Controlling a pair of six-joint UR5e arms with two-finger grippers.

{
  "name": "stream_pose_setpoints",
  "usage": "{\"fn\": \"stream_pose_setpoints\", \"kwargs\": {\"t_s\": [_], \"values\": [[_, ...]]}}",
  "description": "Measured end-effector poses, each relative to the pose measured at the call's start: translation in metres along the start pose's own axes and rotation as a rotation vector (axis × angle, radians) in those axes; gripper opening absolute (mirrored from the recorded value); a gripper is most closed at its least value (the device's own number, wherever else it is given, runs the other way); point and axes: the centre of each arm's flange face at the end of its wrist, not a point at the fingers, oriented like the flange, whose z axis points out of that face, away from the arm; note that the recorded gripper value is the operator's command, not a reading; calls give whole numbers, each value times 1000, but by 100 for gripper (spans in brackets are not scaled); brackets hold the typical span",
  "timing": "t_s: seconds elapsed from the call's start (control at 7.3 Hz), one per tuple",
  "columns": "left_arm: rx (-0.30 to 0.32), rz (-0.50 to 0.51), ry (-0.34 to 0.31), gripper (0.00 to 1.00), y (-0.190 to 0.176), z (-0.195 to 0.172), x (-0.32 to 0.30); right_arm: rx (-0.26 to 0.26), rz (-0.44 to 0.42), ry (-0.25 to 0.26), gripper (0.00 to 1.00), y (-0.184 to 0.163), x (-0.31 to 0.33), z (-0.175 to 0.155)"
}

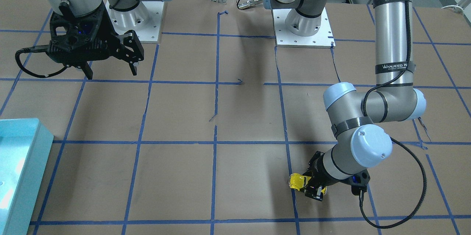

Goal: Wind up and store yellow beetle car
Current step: 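Close the left gripper around the yellow beetle car, then drag the car backward along the table with the left gripper to wind it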

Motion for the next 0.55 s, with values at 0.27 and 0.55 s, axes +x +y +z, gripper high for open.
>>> {"fn": "stream_pose_setpoints", "kwargs": {"t_s": [0.27,0.55], "values": [[-111,-110,53,0,15,-11,7,8,-2,1,100,-2,0,1],[-193,-183,59,0,24,-5,10,13,-2,2,100,-4,0,2]]}}
